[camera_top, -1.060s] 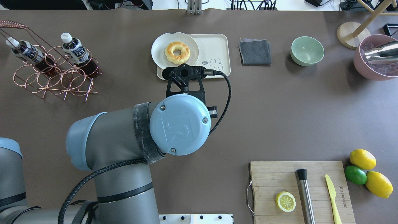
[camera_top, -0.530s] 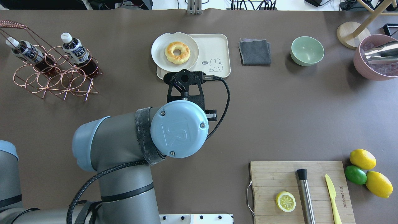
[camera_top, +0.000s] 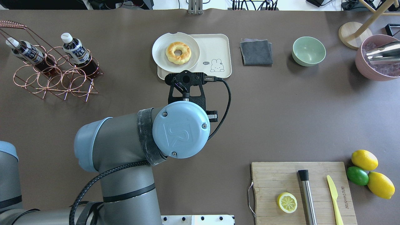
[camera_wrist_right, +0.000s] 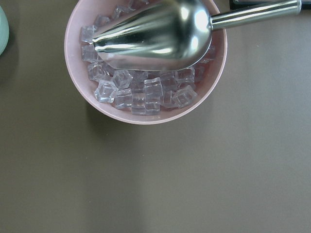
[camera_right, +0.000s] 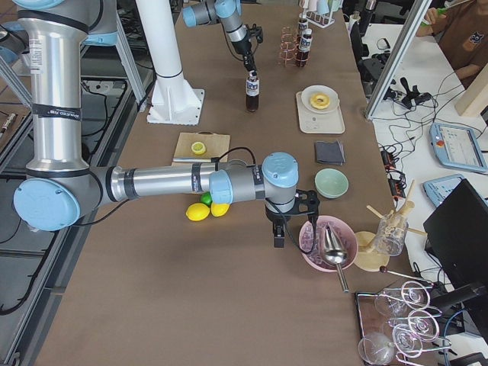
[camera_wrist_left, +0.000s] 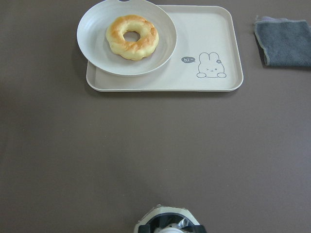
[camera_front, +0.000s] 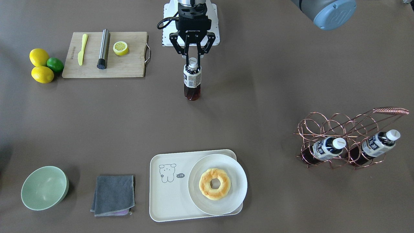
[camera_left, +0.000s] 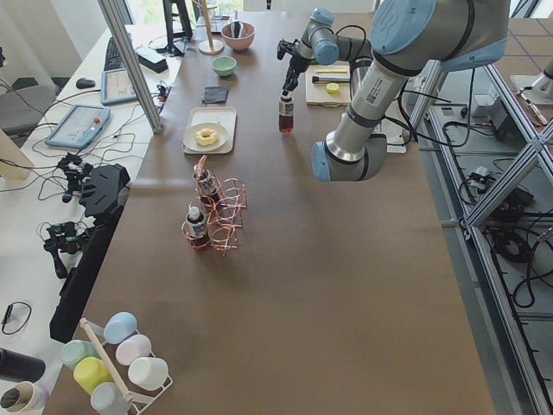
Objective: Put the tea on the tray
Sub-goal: 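Set the tea bottle down in front of the tray and release it, then withdraw the left arm to the rack while the right arm reaches toward the bottle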
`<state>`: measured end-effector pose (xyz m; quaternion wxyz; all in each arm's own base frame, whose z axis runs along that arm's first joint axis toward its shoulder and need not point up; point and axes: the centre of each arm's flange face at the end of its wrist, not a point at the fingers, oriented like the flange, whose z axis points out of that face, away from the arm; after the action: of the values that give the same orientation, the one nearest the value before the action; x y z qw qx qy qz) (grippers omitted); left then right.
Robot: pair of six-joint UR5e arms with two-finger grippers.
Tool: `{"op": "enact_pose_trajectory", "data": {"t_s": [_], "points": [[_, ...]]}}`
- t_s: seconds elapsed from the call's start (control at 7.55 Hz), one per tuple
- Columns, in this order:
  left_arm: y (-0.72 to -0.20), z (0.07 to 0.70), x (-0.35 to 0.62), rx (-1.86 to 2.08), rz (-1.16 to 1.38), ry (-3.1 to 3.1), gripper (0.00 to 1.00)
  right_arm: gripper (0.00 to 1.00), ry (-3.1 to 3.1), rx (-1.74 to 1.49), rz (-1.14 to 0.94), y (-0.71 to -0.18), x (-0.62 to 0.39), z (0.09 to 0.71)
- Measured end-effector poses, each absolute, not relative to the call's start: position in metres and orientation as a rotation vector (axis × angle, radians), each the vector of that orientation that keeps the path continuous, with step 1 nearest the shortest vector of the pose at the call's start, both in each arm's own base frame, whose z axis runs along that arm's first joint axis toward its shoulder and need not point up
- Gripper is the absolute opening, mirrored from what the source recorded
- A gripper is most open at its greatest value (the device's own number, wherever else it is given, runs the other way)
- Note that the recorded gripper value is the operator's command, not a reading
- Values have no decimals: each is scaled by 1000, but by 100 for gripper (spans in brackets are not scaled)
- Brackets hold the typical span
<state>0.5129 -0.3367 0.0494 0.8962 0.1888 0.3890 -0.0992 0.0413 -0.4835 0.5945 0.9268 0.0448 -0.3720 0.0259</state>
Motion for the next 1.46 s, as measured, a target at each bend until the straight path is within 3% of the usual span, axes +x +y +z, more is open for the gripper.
{"op": "enact_pose_trajectory", "data": {"t_s": [0.13, 0.27, 0.93, 1.46], "points": [[-337, 50, 513, 391, -206, 806, 71, 100, -763, 91, 54, -484, 41, 595], [-337, 50, 513, 391, -207, 806, 95, 100, -764, 90, 54, -483, 41, 595], [-341, 40, 496, 404, -212, 834, 97, 100, -783, 100, 50, -483, 40, 587], [-405, 78, 399, 354, -185, 831, 97, 100, -852, 112, 54, -491, 31, 560]]}}
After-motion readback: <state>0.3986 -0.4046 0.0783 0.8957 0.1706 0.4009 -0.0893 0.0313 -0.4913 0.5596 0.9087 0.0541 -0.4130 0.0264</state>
